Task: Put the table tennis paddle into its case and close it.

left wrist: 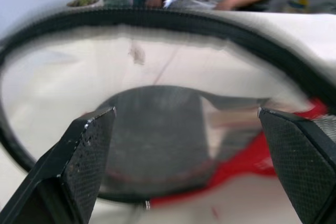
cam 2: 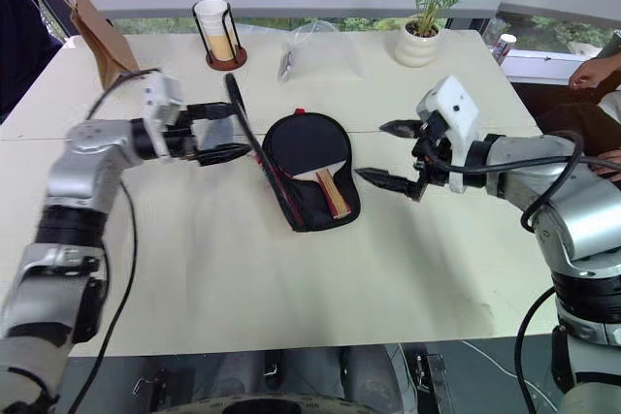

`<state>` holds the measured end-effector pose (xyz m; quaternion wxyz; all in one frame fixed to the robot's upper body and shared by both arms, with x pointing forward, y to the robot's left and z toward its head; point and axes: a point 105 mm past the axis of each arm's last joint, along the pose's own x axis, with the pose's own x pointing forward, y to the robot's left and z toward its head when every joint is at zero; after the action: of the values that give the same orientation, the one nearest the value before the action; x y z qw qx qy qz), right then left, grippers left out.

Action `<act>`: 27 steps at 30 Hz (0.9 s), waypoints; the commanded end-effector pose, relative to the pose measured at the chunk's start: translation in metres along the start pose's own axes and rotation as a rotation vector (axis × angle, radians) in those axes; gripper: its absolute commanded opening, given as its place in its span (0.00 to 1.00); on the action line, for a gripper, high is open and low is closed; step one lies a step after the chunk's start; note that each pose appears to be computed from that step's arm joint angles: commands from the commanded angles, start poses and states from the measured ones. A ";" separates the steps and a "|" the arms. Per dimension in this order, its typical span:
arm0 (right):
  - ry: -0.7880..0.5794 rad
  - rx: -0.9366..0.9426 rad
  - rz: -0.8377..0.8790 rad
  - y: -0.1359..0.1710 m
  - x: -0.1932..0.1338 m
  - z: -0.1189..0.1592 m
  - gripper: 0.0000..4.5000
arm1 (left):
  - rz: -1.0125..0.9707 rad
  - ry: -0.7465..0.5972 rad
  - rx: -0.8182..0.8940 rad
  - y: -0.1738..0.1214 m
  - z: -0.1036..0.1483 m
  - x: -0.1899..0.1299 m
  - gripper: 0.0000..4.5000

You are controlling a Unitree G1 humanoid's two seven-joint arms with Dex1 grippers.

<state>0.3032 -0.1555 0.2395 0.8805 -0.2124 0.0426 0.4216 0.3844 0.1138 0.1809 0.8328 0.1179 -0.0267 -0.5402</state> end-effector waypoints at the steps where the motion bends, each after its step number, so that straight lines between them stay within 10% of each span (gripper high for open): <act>1: -0.053 -0.052 -0.076 -0.011 -0.011 0.020 0.98 | 0.029 0.026 0.066 -0.001 -0.008 0.034 1.00; 10: 0.023 0.121 -0.015 0.007 0.010 -0.005 0.98 | -0.014 0.115 0.127 -0.015 -0.033 0.065 1.00; 27: 0.353 0.601 0.105 0.018 0.067 -0.093 0.98 | 0.023 -0.060 0.060 -0.021 0.037 -0.022 1.00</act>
<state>0.3381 -0.1378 0.1256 0.8580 -0.0034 0.3424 0.3828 0.3561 0.1158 0.1963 0.8309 0.1226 -0.0421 -0.5410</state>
